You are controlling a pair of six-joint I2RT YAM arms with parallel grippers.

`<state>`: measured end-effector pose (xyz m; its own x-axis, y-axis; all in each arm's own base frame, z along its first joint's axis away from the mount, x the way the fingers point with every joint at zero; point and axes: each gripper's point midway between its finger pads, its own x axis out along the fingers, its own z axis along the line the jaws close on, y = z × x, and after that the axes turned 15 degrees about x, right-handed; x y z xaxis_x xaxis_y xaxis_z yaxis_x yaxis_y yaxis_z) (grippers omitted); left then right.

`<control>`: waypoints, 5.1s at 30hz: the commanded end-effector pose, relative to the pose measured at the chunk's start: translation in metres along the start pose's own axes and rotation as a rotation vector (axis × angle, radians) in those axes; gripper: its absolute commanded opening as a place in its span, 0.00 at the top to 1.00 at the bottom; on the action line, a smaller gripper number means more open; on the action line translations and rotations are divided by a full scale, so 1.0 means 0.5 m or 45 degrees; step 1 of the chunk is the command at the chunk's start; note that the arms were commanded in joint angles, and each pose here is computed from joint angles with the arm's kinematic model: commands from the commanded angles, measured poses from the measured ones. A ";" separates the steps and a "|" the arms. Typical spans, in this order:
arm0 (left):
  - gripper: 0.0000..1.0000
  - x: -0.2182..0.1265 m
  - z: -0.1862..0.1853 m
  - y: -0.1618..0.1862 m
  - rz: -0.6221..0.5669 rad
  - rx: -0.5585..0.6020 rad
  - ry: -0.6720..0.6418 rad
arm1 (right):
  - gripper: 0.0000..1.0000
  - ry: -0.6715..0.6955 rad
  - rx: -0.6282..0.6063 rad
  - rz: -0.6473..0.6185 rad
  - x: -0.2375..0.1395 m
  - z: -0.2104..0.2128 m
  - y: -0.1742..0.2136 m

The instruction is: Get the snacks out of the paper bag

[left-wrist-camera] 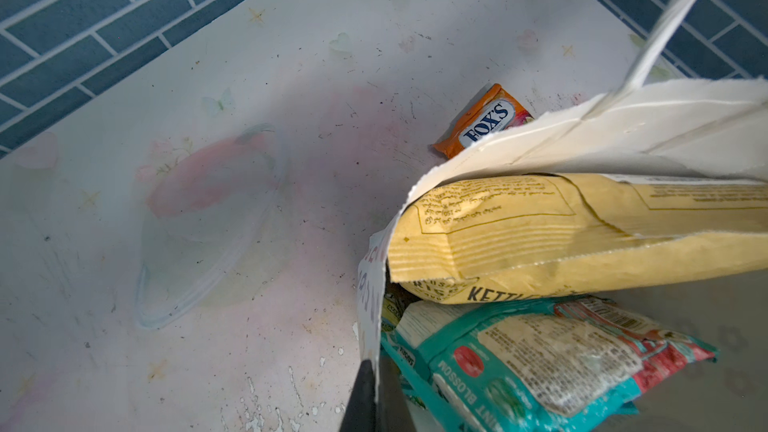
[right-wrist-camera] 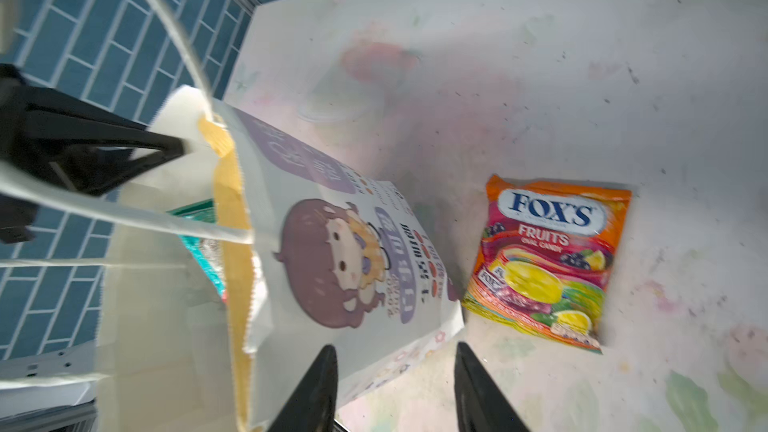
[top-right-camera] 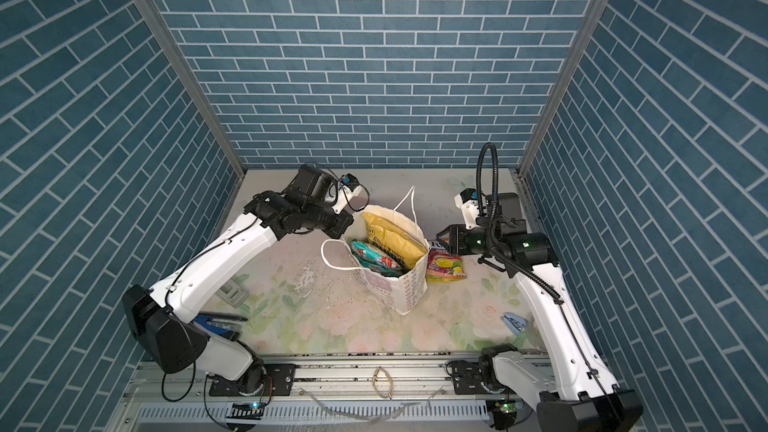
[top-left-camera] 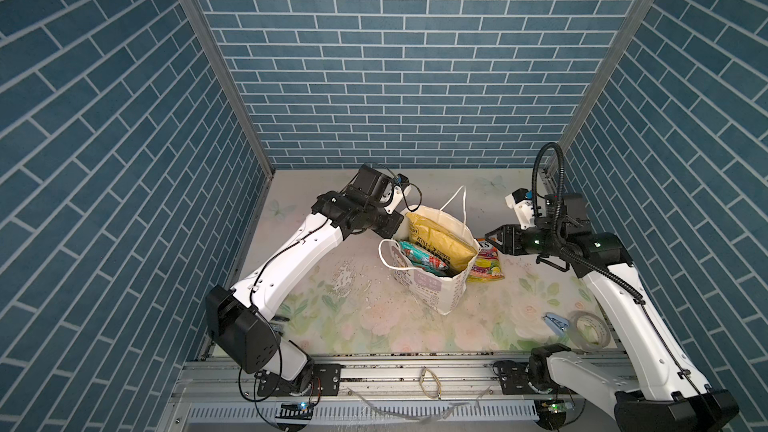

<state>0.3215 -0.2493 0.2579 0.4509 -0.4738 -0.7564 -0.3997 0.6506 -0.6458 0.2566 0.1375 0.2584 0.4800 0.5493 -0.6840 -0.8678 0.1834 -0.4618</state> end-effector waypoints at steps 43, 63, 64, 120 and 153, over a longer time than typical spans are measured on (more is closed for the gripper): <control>0.90 0.102 0.145 -0.175 -0.150 0.143 -0.014 | 0.57 0.043 0.248 0.383 0.246 -0.063 0.191; 0.68 -0.095 0.245 -0.235 -0.303 0.140 -0.513 | 0.55 0.011 0.197 0.049 0.165 -0.052 0.063; 0.68 -0.108 0.244 -0.237 -0.310 0.134 -0.520 | 0.55 0.008 0.196 0.044 0.163 -0.052 0.060; 0.56 0.064 0.028 -0.030 0.354 -0.328 -0.248 | 0.55 -0.040 0.061 -0.205 0.072 -0.035 -0.077; 1.00 -0.017 0.012 -0.129 0.003 -0.277 -0.113 | 0.55 -0.051 0.066 -0.192 0.073 -0.033 -0.074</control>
<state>0.3467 -0.2822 0.2806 0.4661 -0.3579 -0.8091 -0.6167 0.5242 -0.5872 0.3125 0.1380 0.2394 0.6013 0.5366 -0.5921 -0.7956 0.3328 -0.5063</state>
